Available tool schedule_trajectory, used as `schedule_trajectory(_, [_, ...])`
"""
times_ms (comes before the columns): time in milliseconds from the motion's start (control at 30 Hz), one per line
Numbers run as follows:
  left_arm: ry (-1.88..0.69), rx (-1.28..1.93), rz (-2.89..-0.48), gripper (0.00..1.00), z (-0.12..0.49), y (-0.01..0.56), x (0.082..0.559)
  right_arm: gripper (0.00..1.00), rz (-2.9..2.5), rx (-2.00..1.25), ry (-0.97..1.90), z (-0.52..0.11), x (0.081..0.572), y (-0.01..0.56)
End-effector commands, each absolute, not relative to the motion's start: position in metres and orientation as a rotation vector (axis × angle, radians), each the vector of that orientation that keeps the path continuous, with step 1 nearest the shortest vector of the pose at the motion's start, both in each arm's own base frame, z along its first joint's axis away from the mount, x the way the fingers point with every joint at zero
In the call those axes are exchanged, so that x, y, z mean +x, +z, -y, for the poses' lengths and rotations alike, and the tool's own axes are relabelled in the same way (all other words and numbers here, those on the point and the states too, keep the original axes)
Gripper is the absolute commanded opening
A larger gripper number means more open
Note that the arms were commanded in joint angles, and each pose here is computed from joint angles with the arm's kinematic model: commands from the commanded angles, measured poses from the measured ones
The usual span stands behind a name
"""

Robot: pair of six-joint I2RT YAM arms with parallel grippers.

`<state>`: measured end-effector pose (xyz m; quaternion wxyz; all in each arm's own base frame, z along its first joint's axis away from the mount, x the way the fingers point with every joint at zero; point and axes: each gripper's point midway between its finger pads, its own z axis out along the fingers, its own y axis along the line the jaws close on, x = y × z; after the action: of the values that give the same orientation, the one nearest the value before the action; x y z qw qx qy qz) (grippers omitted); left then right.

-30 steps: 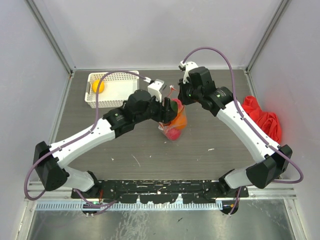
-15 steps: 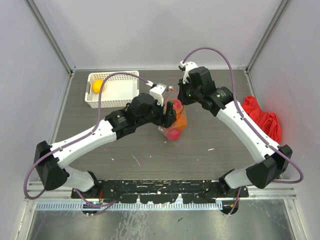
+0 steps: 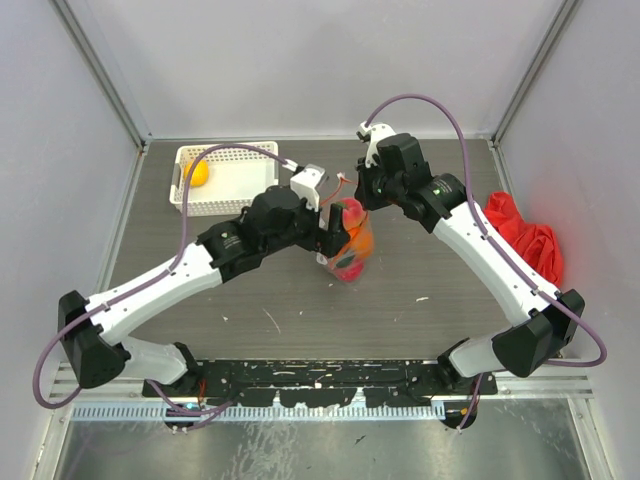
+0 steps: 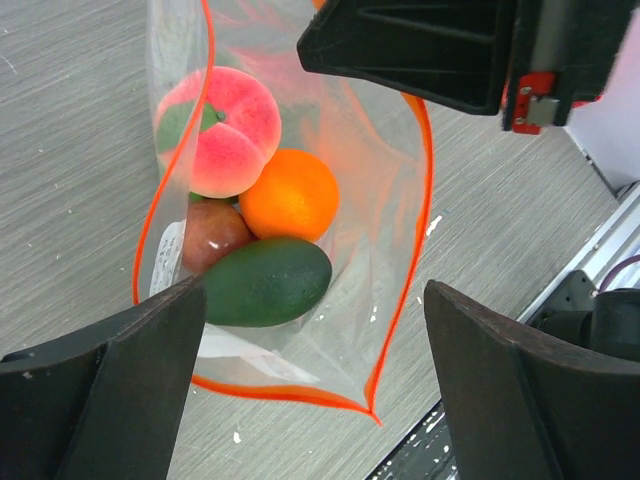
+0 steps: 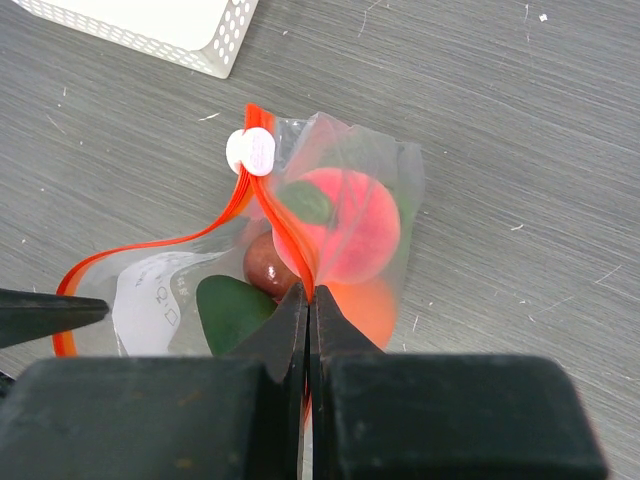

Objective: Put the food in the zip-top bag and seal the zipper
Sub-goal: Place the fake fruit in the zipper food storage bag, then pick up the fake fruit from the bin.

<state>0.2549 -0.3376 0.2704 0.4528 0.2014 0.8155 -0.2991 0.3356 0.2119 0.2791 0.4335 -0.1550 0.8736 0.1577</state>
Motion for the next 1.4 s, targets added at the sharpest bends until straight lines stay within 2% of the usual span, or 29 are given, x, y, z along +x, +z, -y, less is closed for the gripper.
schedule_trajectory(0, [-0.765, 0.438, -1.868, 0.92, 0.323, 0.332, 0.253, 0.00, -2.051, -0.356, 0.444, -0.216, 0.341, 0.317])
schedule_trajectory(300, [-0.645, 0.340, -1.843, 1.00, 0.275, 0.350, 0.269, 0.00, -2.053, -0.356, 0.445, -0.216, 0.341, 0.317])
schedule_trajectory(700, [-0.368, 0.142, -1.915, 0.98, 0.192, 0.317, 0.323, 0.01, -2.043, -0.362, 0.456, -0.216, 0.338, 0.321])
schedule_trajectory(1033, [-0.164, -0.131, -2.056, 0.98, 0.112, 0.267, 0.391, 0.00, -2.017, -0.381, 0.449, -0.214, 0.337, 0.329])
schedule_trajectory(1367, [0.135, -0.018, -2.110, 0.98, 0.062, 0.242, 0.464, 0.01, -2.001, -0.409, 0.452, -0.215, 0.334, 0.335])
